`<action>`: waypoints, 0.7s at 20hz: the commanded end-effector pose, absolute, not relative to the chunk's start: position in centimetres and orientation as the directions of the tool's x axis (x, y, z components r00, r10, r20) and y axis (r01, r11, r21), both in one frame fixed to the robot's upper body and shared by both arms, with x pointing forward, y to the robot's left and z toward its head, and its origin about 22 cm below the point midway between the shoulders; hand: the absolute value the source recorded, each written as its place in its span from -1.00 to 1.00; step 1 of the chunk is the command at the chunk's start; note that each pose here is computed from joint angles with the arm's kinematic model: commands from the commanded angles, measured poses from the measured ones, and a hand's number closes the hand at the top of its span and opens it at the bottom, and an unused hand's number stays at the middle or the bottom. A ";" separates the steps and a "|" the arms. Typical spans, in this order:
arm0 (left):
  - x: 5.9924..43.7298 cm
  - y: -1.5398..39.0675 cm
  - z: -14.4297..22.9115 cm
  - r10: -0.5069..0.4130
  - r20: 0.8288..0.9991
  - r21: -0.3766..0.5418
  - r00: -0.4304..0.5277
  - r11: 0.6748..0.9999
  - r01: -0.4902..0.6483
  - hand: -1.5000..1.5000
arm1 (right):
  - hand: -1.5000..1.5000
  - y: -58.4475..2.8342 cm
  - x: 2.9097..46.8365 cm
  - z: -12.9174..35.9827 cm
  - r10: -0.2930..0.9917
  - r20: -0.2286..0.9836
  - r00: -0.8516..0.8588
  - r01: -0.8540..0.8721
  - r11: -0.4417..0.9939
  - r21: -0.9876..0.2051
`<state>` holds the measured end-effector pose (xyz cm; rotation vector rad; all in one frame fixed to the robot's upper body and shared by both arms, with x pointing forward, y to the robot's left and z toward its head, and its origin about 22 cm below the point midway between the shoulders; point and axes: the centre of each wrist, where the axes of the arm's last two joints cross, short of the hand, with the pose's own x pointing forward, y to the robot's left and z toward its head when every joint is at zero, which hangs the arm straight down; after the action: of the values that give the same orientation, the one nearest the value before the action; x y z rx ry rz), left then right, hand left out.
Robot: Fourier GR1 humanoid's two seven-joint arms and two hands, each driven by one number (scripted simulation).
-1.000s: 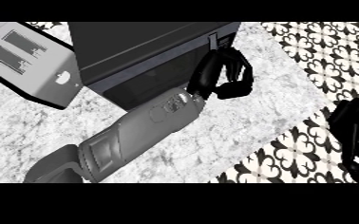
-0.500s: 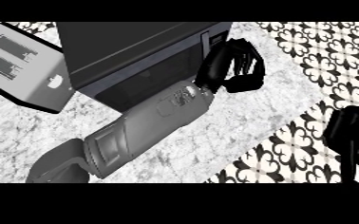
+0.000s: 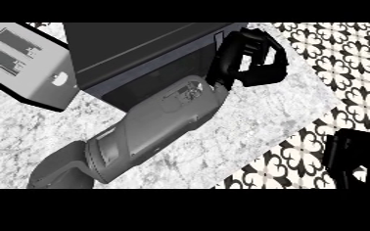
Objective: Pick up the milk, place it into the microwave and close the microwave
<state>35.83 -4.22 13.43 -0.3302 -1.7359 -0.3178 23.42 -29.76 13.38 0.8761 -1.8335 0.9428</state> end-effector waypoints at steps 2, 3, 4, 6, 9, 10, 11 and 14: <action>37.7 -0.9 10.9 0.249 0.967 -0.256 0.060 0.946 0.199 1.00 | 1.00 -28.9 22.1 12.1 -0.221 0.928 -0.299 -0.893 0.407 -0.191; 37.7 -0.6 10.7 0.275 0.958 -0.286 0.081 0.937 0.202 1.00 | 1.00 -28.7 21.9 12.0 -0.237 0.926 -0.294 -0.895 0.408 -0.180; 37.6 -0.4 10.2 0.284 0.954 -0.298 0.094 0.934 0.199 1.00 | 1.00 -28.3 21.7 11.8 -0.252 0.922 -0.292 -0.896 0.409 -0.172; 37.6 -0.1 9.7 0.331 0.937 -0.348 0.114 0.915 0.203 1.00 | 1.00 -27.8 21.2 11.7 -0.269 0.918 -0.293 -0.894 0.418 -0.163; 37.6 0.6 8.4 0.367 0.920 -0.389 0.141 0.900 0.195 1.00 | 1.00 -27.4 20.2 11.2 -0.273 0.925 -0.266 -0.898 0.419 -0.135; 37.5 1.0 7.6 0.376 0.914 -0.400 0.153 0.897 0.187 1.00 | 1.00 -27.4 20.0 11.2 -0.274 0.923 -0.270 -0.896 0.424 -0.136; 37.6 1.2 7.4 0.400 0.901 -0.427 0.164 0.885 0.187 1.00 | 1.00 -27.1 19.7 11.1 -0.289 0.919 -0.270 -0.895 0.427 -0.128; 37.6 1.8 6.3 0.409 0.895 -0.439 0.180 0.877 0.194 1.00 | 1.00 -26.4 18.7 10.5 -0.296 0.922 -0.249 -0.897 0.430 -0.104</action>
<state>36.04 -2.57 12.95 -0.7231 -1.5415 -0.0398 19.76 -27.14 11.03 1.0093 -1.7753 0.8546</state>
